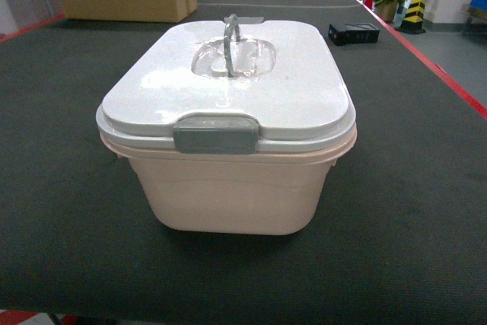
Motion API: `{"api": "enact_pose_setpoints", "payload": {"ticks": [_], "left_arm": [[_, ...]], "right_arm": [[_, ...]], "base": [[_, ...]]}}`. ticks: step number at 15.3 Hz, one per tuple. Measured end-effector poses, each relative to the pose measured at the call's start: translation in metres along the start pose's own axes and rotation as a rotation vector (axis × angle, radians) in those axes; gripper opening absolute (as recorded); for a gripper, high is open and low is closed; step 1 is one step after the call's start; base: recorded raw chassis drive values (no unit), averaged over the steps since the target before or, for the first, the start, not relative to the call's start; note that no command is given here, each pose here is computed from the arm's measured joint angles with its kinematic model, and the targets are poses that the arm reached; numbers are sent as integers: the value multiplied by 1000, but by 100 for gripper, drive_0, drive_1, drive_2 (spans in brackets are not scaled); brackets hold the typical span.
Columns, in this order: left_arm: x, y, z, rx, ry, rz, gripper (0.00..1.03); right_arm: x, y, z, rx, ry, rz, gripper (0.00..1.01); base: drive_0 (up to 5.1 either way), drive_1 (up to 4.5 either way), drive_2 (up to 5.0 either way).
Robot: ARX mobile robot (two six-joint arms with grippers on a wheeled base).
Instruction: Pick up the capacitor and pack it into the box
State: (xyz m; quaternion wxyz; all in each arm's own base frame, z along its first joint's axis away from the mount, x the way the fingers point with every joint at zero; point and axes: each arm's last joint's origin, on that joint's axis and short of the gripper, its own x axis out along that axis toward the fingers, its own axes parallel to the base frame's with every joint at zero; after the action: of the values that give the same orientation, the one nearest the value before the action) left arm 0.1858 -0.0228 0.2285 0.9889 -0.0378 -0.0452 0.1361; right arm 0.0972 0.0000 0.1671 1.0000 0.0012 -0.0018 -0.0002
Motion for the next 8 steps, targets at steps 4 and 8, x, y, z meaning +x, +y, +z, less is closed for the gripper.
{"api": "enact_pose_setpoints", "payload": {"ticks": [4, 8], "left_arm": [[1, -2, 0, 13, 22, -43, 96], [-17, 14, -15, 58, 92, -267, 55]], "right_arm": [[0, 0, 0, 0, 1, 0, 98], [0, 0, 0, 0, 0, 0, 98]], "base": [[0, 0, 0], [0, 0, 0]]}}
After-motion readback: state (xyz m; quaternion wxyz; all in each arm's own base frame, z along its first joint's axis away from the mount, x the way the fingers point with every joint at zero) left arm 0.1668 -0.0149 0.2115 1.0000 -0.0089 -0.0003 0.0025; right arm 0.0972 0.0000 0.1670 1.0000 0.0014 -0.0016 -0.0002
